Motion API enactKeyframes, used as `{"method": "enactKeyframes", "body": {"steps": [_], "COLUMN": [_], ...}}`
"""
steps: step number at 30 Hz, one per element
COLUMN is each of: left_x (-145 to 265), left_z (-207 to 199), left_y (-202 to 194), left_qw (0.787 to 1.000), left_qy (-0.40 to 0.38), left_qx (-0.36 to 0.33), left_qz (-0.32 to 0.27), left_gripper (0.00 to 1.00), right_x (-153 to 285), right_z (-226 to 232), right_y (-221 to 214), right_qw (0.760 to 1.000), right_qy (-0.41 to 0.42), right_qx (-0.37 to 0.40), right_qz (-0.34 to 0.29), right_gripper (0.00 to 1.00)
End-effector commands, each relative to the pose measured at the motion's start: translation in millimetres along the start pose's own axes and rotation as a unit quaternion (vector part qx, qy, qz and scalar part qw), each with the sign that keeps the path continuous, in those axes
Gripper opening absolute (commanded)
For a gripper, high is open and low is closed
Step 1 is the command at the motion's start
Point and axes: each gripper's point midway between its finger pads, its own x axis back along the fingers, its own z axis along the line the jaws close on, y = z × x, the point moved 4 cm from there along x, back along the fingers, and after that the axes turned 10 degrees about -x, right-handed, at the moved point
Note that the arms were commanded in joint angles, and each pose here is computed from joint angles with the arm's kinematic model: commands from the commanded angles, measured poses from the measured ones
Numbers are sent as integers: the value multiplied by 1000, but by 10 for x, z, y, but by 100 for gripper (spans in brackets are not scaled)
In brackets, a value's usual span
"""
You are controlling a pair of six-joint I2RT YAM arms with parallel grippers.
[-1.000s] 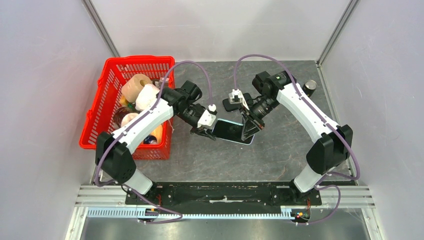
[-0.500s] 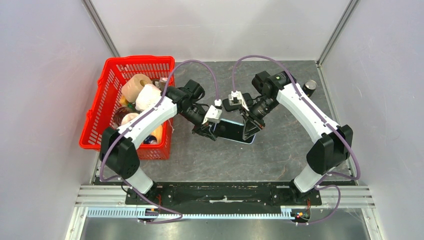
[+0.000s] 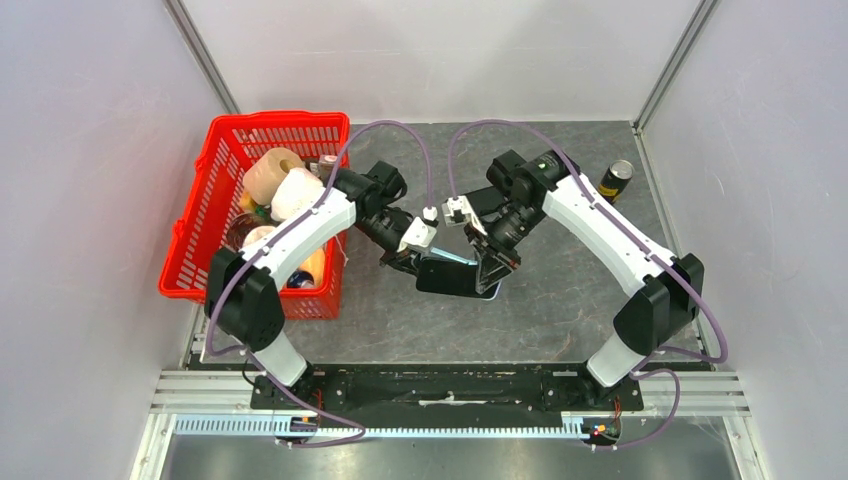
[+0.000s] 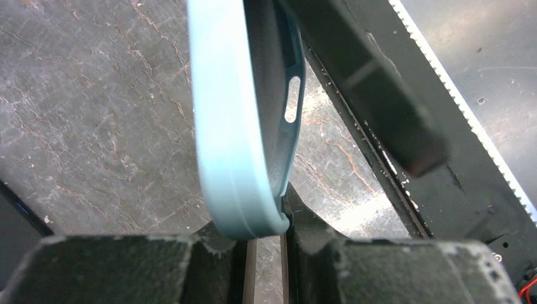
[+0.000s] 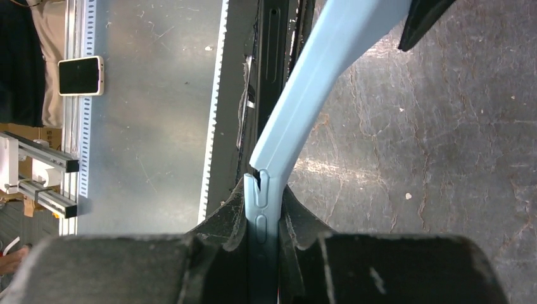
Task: Take the phone out of the phone case
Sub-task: Remove the phone case from the phone.
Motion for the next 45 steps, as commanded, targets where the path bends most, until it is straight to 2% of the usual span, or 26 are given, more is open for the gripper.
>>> {"method": "enactKeyframes", "body": {"steps": [1, 5, 12, 13, 17, 22, 23, 24, 27, 29, 33, 39, 45], "left_x": [140, 171, 285, 323, 505, 744, 779, 800, 864, 922, 1052, 1027, 987], "left_z": [574, 555, 394, 347, 170, -93, -150, -196, -339, -376, -300, -234, -217], "left_y": [352, 410, 406, 404, 382, 379, 380, 377, 462, 577, 900, 1244, 1317], "left_qw": [979, 979, 989, 990, 990, 986, 985, 984, 980, 973, 944, 904, 880], "left_qy": [66, 68, 81, 87, 116, 162, 171, 177, 197, 220, 276, 239, 200], "left_qx": [-190, -187, -126, -115, -73, -16, -9, 1, 28, 73, 172, 300, 363], "left_qz": [-33, -35, -16, -7, 21, 22, 23, 23, 18, 2, -63, -188, -231], "left_gripper": [2, 2, 3, 6, 32, 52, 77, 86, 88, 88, 89, 81, 74], "right_x": [-130, -127, -106, -85, 23, 163, 179, 192, 246, 290, 328, 373, 386], "right_z": [550, 539, 425, 408, 345, 249, 239, 233, 215, 227, 254, 287, 271], "right_y": [168, 162, 135, 141, 160, 153, 149, 151, 169, 192, 244, 316, 359], "right_qw": [992, 993, 997, 998, 998, 996, 996, 996, 994, 993, 992, 992, 991], "right_qy": [114, 108, 56, 46, 11, -15, -16, -17, -19, -14, 8, 25, 39], "right_qx": [20, 20, 6, 5, -4, -25, -27, -28, -35, -39, -44, -38, -47], "right_qz": [-49, -47, -43, -48, -65, -83, -85, -88, -98, -108, -114, -119, -122], "right_gripper": [0, 0, 0, 0, 0, 0, 0, 0, 0, 0, 0, 0, 0]}}
